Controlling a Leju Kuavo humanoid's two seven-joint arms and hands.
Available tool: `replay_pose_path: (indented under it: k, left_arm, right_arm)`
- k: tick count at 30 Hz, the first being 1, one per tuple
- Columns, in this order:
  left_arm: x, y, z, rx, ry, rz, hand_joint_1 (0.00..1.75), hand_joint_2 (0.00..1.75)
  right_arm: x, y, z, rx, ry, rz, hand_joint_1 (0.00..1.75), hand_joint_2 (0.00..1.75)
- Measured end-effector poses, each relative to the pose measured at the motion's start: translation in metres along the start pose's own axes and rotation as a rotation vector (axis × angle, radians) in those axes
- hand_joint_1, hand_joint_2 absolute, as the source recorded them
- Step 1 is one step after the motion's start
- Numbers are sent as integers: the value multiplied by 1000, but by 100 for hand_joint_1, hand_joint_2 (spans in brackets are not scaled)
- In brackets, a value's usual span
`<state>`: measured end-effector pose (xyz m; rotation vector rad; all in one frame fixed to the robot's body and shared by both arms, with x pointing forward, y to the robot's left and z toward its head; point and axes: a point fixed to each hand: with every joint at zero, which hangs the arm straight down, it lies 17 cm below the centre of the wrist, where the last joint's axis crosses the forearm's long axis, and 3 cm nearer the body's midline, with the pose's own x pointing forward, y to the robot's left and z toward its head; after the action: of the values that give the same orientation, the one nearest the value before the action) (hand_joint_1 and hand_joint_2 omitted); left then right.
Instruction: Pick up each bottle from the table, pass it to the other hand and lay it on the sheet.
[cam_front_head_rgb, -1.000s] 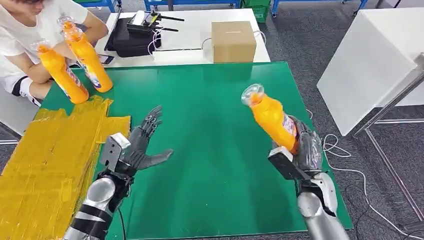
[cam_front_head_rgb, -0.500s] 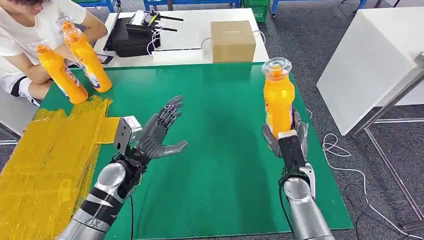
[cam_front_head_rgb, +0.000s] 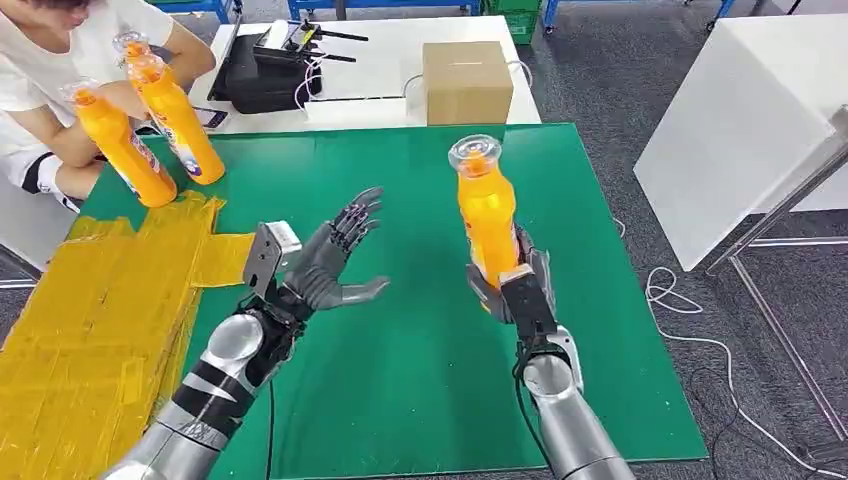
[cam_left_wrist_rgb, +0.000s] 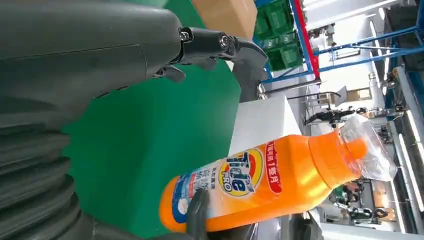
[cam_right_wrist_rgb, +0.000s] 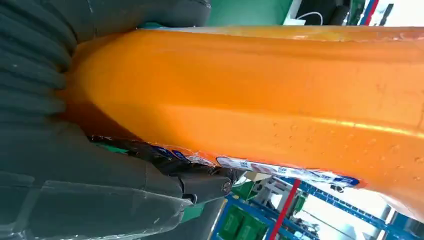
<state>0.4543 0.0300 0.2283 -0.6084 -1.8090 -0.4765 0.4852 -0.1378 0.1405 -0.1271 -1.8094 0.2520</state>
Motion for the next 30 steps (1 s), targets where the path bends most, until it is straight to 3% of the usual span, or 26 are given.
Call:
replay_pose_path:
  k: [6, 16, 21, 23, 30]
  left_arm:
    - [-1, 0, 0, 1, 2, 0, 0, 175]
    - [2, 2, -6, 10, -2, 7, 0, 175]
    - [-2, 6, -6, 30, 0, 7, 0, 175]
    - [-4, 6, -5, 31, -1, 10, 0, 175]
    - [-3, 4, -10, 25, -7, 22, 0, 175]
  right_arm:
    - [-2, 7, 2, 22, 8, -15, 175, 175]
    - [22, 106, 25, 269, -33, -95, 175, 175]
    - [43, 136, 40, 322, -136, -2, 175, 175]
    - [52, 138, 40, 308, -174, 32, 150, 175]
    - [68, 147, 43, 309, -215, 45, 171, 175]
